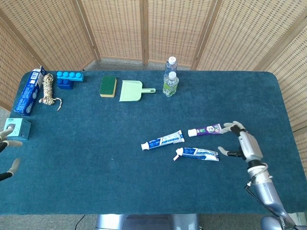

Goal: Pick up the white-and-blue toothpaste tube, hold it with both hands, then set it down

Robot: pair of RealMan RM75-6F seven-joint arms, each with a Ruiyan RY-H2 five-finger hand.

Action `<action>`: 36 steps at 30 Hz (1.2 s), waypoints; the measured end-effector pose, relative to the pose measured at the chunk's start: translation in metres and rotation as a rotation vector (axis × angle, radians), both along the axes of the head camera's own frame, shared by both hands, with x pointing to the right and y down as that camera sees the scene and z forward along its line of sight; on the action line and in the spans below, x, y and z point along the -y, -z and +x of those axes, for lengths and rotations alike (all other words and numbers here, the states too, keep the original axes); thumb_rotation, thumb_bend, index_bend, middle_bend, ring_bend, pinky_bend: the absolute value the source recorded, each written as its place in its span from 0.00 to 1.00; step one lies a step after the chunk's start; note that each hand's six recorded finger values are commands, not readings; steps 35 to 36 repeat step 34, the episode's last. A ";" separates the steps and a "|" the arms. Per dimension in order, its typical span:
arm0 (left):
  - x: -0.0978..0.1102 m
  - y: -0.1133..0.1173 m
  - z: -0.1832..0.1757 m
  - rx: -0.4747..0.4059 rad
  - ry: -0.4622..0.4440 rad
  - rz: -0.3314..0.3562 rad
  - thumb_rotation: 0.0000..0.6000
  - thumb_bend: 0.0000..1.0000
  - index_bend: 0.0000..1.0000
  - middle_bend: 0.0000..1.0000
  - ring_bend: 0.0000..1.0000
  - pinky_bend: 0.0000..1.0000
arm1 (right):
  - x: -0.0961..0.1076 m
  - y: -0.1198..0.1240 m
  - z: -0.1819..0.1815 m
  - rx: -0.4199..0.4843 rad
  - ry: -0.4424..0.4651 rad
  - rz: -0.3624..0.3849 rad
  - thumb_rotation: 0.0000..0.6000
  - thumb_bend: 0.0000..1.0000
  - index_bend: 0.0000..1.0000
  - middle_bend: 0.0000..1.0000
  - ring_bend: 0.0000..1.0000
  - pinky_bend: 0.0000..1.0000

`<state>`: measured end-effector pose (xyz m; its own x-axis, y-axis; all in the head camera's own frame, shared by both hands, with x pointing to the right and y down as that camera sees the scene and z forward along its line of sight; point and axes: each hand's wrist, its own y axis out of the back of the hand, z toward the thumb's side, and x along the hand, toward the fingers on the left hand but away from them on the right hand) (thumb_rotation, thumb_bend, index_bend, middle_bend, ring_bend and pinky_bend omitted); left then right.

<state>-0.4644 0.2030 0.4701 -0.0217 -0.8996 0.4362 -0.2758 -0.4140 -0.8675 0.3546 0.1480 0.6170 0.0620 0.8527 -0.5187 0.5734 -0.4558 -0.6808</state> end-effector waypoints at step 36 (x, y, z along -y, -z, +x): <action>-0.057 -0.026 0.003 0.109 0.007 0.047 1.00 0.38 0.27 0.19 0.18 0.22 | -0.072 0.058 0.029 -0.320 0.076 0.142 1.00 0.28 0.45 0.30 0.13 0.20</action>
